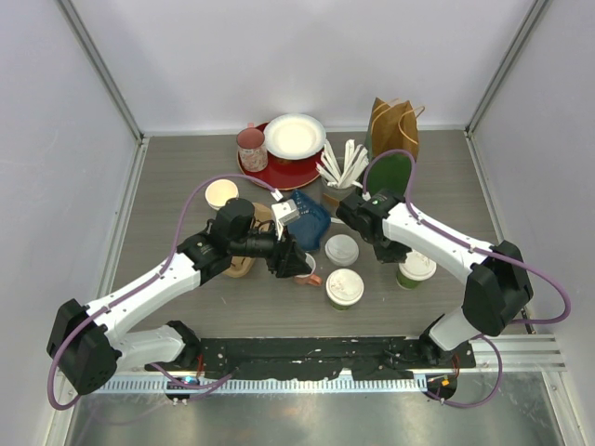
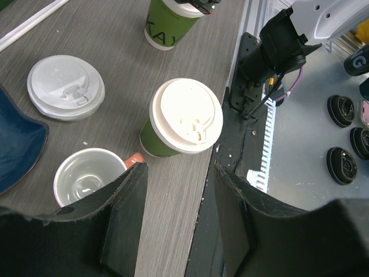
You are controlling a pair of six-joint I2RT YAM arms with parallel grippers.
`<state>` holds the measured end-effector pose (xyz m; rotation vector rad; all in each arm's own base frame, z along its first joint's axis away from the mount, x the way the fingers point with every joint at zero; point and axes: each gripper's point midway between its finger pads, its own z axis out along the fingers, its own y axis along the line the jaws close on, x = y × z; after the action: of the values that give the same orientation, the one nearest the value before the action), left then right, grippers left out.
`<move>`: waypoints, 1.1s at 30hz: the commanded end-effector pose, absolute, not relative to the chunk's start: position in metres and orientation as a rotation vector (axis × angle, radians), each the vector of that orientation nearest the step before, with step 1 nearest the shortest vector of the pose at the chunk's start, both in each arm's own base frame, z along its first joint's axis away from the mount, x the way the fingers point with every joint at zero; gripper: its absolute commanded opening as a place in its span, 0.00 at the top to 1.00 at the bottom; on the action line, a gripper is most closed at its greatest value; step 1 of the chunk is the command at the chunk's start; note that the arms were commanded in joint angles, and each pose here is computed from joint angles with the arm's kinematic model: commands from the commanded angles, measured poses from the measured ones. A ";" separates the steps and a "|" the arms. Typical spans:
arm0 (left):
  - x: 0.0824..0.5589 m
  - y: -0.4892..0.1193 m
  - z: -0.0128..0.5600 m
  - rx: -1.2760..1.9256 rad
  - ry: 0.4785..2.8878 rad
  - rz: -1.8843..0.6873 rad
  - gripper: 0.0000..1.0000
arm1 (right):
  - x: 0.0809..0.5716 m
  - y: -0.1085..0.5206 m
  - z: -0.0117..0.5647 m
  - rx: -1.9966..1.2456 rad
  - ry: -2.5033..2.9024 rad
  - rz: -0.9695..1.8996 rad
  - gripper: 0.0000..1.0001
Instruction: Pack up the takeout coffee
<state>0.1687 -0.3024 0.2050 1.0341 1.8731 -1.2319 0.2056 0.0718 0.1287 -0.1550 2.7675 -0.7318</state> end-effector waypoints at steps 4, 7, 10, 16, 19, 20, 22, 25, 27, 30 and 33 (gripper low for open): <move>0.170 -0.304 0.220 1.057 1.806 -1.237 0.47 | 0.176 0.055 0.141 -0.194 2.855 -0.828 0.99; 0.170 -0.304 0.221 1.057 1.801 -1.237 0.46 | 0.177 0.065 0.140 -0.185 2.864 -0.726 0.99; 0.170 -0.303 0.221 1.057 1.801 -1.237 0.46 | 0.181 0.074 0.141 -0.167 2.858 -0.639 0.99; 0.169 -0.303 0.221 1.054 1.802 -1.236 0.46 | 0.186 0.085 0.146 -0.147 2.839 -0.529 0.99; 0.169 -0.303 0.221 1.058 1.800 -1.239 0.47 | 0.187 0.085 0.148 -0.152 2.837 -0.537 0.99; 0.168 -0.302 0.221 1.058 1.802 -1.239 0.46 | 0.187 0.085 0.147 -0.150 2.839 -0.536 0.99; 0.168 -0.302 0.222 1.058 1.799 -1.238 0.47 | 0.187 0.088 0.146 -0.155 2.841 -0.511 0.99; 0.168 -0.302 0.222 1.059 1.798 -1.238 0.46 | 0.191 0.095 0.146 -0.161 2.828 -0.445 0.99; 0.168 -0.302 0.222 1.059 1.798 -1.238 0.46 | 0.192 0.099 0.143 -0.163 2.830 -0.422 0.99; 0.168 -0.302 0.222 1.058 1.798 -1.236 0.47 | 0.196 0.106 0.144 -0.164 2.824 -0.365 0.99; 0.168 -0.302 0.222 1.060 1.796 -1.237 0.47 | 0.202 0.113 0.150 -0.166 2.798 -0.314 0.99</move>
<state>0.1686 -0.3024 0.2052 1.0349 1.8718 -1.2324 0.1897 0.0962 0.1326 -0.1768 2.8634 -0.4599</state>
